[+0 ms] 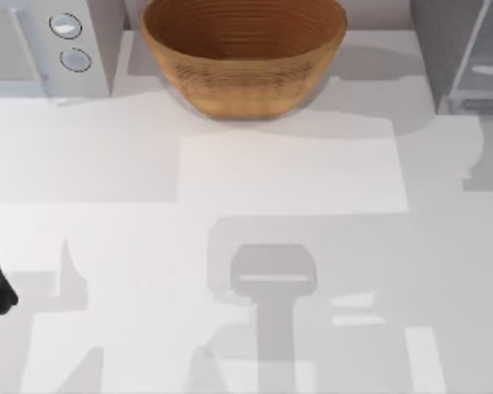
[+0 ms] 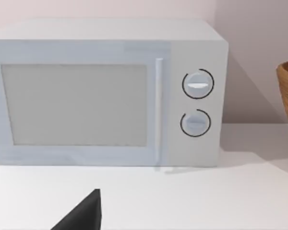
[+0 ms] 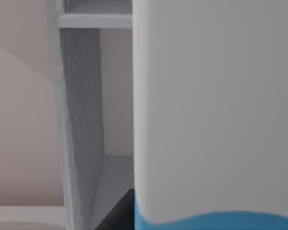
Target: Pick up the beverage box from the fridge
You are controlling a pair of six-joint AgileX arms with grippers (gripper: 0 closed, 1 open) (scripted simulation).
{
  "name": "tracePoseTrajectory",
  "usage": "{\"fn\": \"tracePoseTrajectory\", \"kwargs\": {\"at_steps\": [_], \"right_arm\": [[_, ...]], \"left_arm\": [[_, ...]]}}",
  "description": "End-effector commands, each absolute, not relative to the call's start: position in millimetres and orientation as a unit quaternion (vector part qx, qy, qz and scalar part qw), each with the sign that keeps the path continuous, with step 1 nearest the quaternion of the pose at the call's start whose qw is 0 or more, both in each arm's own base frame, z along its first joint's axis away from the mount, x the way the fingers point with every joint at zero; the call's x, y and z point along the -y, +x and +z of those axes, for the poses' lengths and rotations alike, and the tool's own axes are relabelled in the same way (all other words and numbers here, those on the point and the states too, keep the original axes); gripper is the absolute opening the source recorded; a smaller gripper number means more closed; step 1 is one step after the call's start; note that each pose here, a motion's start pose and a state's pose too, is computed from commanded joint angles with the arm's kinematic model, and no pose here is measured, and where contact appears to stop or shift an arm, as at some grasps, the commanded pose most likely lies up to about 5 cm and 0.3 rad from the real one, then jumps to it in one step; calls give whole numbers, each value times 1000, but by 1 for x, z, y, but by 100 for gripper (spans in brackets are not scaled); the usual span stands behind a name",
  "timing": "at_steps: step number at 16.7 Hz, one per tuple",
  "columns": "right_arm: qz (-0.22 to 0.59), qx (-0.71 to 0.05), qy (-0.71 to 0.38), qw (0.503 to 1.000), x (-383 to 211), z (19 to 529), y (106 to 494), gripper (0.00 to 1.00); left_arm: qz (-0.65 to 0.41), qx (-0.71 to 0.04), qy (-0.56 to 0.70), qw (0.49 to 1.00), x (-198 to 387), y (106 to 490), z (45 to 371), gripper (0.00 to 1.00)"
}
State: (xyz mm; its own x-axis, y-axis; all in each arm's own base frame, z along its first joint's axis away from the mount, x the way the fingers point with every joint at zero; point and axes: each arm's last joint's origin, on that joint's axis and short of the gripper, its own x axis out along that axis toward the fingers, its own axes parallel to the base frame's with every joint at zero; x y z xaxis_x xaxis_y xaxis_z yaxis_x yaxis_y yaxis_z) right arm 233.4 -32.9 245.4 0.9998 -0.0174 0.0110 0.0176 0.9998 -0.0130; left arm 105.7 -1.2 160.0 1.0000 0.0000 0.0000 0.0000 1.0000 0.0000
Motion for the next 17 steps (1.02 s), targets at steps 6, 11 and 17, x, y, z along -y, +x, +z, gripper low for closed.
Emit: {"fn": "tracePoseTrajectory", "kwargs": {"at_steps": [6,11,17], "right_arm": [[-6,-2,0,1000,10,211,140,0],[-2,-1,1,1000,3,172,110,0],[0,0,0,1000,1,160,106,0]], "left_arm": [[0,0,0,1000,1,106,160,100],[0,0,0,1000,1,106,160,100],[0,0,0,1000,1,106,160,100]]}}
